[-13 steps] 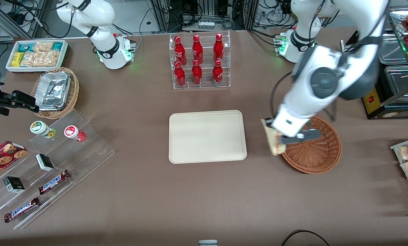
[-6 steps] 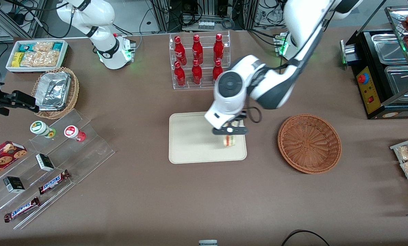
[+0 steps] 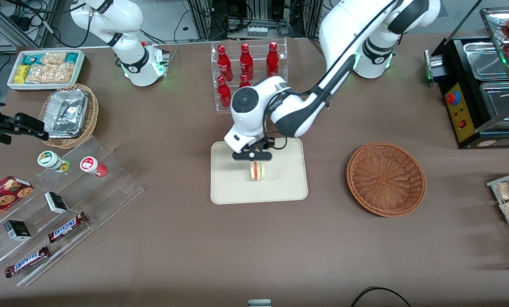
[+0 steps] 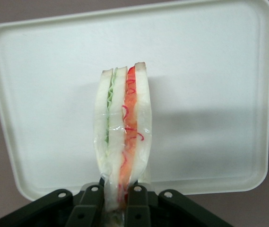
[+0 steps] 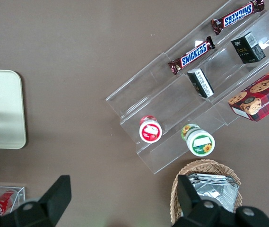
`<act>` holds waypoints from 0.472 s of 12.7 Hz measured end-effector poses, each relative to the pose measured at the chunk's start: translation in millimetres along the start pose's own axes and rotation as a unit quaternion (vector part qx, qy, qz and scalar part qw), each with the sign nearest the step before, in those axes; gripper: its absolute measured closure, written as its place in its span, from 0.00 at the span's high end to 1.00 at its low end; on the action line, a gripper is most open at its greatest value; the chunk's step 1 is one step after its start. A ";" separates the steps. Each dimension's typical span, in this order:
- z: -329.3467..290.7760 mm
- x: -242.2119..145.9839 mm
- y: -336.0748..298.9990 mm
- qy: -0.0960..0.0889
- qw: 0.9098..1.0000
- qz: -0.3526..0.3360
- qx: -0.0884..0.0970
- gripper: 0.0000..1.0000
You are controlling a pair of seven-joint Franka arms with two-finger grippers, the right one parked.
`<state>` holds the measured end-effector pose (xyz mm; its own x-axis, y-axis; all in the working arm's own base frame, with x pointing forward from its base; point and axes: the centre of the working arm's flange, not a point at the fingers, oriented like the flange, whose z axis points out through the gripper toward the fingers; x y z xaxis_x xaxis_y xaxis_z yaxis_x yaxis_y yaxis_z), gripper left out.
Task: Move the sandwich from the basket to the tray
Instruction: 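Lower the sandwich onto the tray and open the left gripper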
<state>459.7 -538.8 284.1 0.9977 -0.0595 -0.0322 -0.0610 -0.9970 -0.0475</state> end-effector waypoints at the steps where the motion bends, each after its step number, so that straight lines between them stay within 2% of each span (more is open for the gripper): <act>1: 9.1 -3.7 5.3 0.000 1.000 0.004 0.001 0.16; 6: 36.8 2.5 4.8 0.010 1.000 0.001 0.008 0.16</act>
<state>460.8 -541.8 247.1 0.9979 -0.0636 -0.0115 -0.0642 -0.9960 -0.0625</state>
